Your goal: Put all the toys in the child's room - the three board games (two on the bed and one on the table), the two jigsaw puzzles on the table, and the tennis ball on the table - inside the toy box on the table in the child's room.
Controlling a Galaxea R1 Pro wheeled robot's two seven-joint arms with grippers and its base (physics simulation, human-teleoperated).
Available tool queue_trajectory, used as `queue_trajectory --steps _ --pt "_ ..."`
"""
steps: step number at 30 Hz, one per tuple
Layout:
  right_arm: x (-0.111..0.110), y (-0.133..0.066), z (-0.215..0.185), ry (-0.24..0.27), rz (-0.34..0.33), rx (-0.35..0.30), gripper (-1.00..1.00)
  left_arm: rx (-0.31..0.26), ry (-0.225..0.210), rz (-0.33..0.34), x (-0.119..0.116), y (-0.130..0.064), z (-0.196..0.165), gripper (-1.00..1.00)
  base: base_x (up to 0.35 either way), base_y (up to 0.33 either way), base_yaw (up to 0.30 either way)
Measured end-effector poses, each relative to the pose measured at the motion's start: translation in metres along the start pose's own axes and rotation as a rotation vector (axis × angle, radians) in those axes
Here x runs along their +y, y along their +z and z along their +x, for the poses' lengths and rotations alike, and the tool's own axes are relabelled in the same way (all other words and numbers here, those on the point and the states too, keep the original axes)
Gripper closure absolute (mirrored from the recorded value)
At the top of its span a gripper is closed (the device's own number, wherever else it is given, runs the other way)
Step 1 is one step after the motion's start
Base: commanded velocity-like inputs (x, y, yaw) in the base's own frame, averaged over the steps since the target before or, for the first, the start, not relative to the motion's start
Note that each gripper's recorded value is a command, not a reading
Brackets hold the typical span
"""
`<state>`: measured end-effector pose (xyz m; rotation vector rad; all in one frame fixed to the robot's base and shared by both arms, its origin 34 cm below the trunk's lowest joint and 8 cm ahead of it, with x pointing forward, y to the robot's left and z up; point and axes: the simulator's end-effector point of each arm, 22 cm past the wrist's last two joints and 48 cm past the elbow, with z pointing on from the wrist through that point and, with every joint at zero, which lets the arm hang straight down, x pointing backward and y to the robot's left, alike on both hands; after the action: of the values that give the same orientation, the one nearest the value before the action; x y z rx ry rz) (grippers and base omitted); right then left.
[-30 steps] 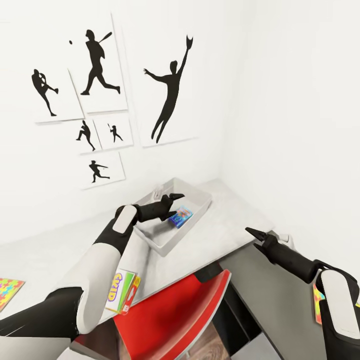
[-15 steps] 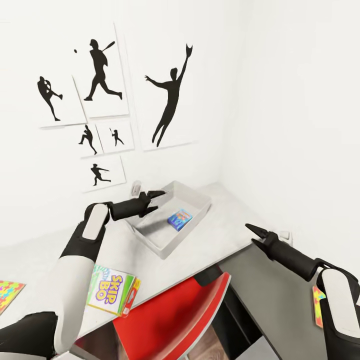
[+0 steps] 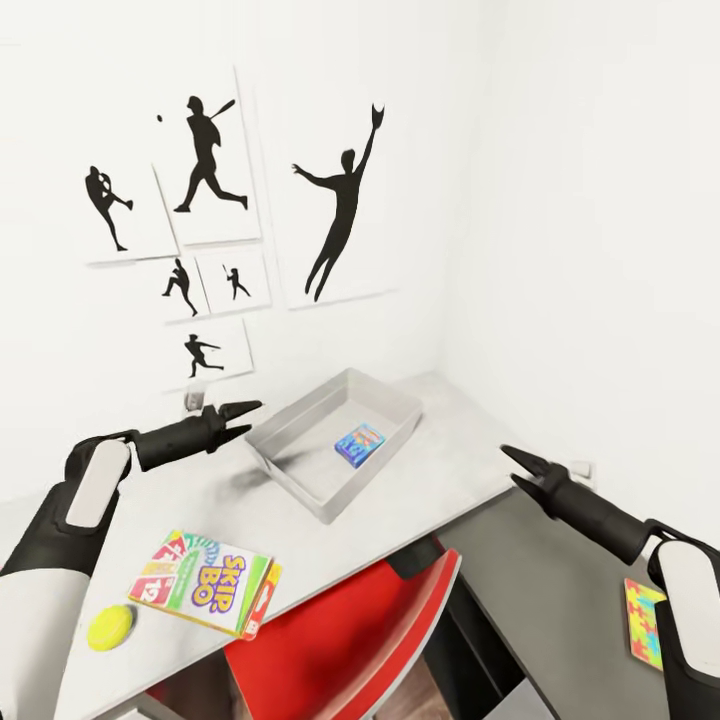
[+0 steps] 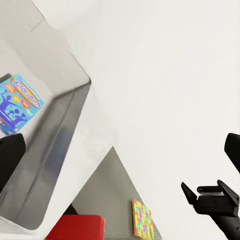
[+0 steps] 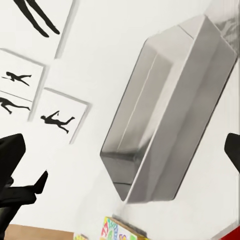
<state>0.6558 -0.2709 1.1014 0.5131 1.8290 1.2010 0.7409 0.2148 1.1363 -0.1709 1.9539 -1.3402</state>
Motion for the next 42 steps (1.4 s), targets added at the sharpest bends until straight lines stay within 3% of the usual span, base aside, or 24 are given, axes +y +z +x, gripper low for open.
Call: queue_trajectory --steps 5,12,17,32,42 --pt "0.001 -0.011 0.004 -0.003 -0.025 0.009 -1.0 0.001 0.008 0.011 0.011 -0.035 0.002 -1.0 -0.014 0.0 0.0" --pt "0.01 -0.019 0.01 0.002 -0.074 0.016 -1.0 0.008 0.011 0.088 0.0 -0.059 0.007 -1.0 -0.178 0.0 0.0" --pt "0.014 -0.023 0.014 0.004 -0.092 0.02 -1.0 0.009 0.016 0.105 -0.002 -0.073 0.008 -1.0 -0.12 0.0 0.0" --pt "0.034 -0.03 0.022 0.003 -0.165 0.028 -1.0 0.007 0.029 0.203 -0.03 -0.089 0.009 -1.0 -0.013 0.0 0.0" --pt "0.042 -0.034 0.018 -0.009 -0.18 0.021 -1.0 0.012 0.029 0.22 -0.035 -0.097 0.02 -1.0 0.0 0.0 0.0"
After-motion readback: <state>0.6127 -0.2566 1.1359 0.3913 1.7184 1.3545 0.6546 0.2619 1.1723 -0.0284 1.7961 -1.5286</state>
